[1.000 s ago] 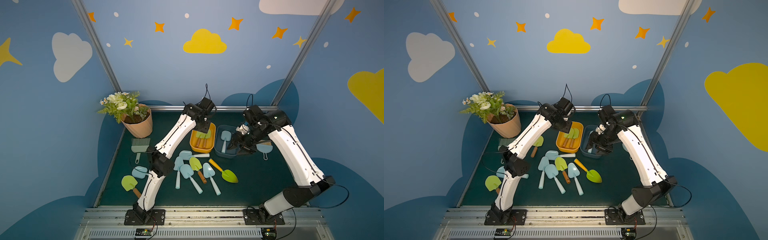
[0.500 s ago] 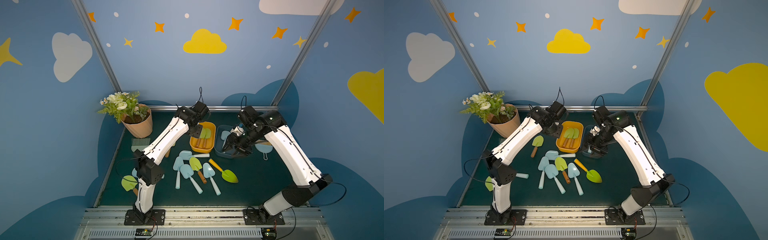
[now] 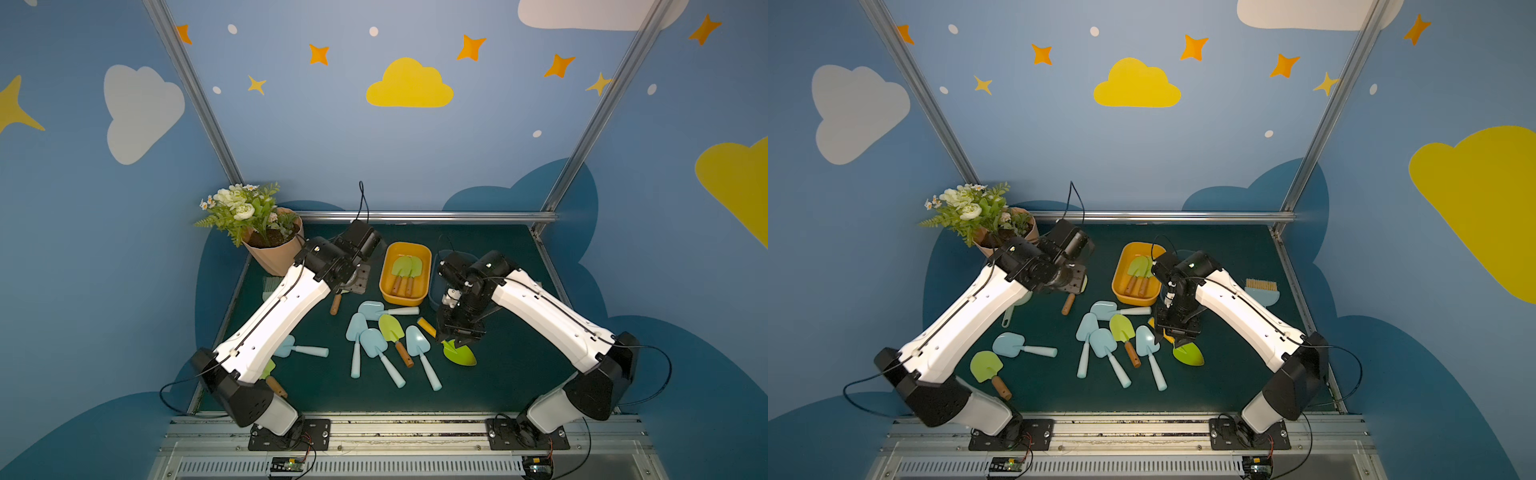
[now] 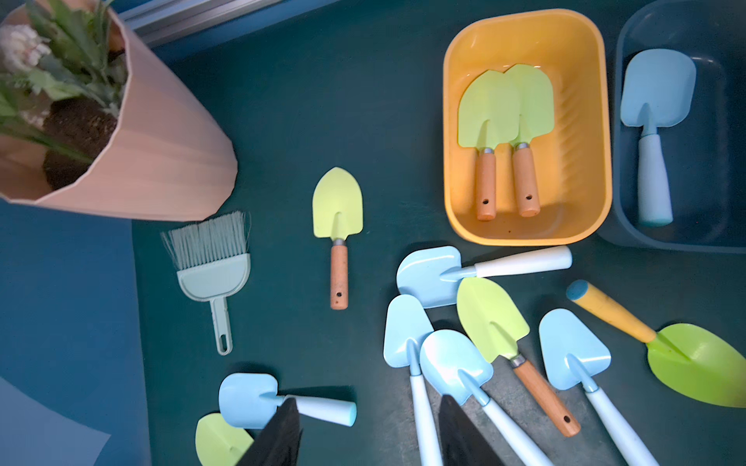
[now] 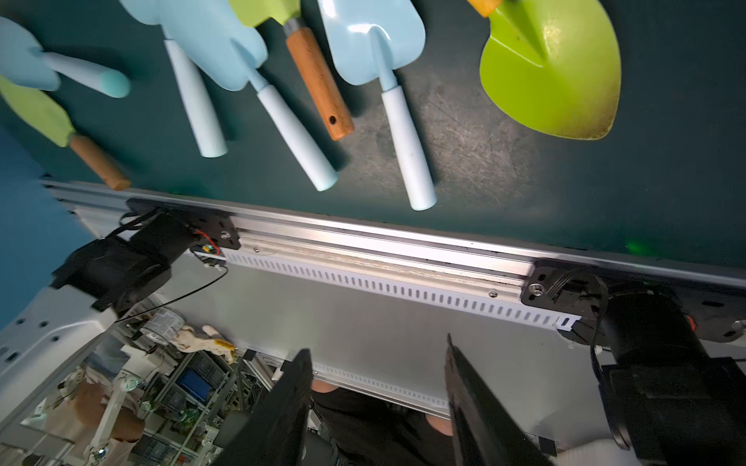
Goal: Sort the small shovels by color and place them into the storage box
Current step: Pick up the shovel from the center of the board.
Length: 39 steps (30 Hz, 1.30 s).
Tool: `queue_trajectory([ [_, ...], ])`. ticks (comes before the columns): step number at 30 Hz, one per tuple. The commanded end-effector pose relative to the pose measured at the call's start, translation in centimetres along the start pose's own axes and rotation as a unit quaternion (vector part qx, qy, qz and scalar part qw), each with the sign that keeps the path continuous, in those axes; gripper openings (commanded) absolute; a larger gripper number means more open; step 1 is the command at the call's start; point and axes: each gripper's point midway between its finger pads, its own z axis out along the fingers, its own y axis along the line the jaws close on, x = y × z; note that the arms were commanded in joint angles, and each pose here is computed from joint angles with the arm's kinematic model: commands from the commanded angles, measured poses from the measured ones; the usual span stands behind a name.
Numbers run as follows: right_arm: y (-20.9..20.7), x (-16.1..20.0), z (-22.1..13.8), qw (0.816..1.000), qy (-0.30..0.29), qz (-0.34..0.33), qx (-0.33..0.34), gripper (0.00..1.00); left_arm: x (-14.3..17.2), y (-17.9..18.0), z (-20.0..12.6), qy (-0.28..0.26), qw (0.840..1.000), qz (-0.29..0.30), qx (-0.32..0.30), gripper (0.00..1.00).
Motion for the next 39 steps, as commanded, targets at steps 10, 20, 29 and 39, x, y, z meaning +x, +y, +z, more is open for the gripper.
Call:
queue_trajectory([
  [10,1.2,-3.5,8.5,0.997,-0.012,-0.056,0.055,0.59,5.5,5.0,-4.9,-0.035,0.997,-0.062,0.008,0.49],
  [20,0.1,-5.1,12.2,0.994,-0.004,-0.053,0.092,0.6,6.6,5.7,-5.1,-0.035,0.997,-0.068,0.007,0.49],
  [29,-1.0,-4.0,14.9,0.994,0.029,-0.043,0.097,0.6,5.9,5.4,-4.5,-0.028,0.997,-0.066,0.011,0.5],
  [39,-1.5,-2.8,16.0,0.994,0.055,-0.018,0.091,0.58,5.6,5.2,-4.3,-0.026,0.997,-0.067,0.011,0.5],
])
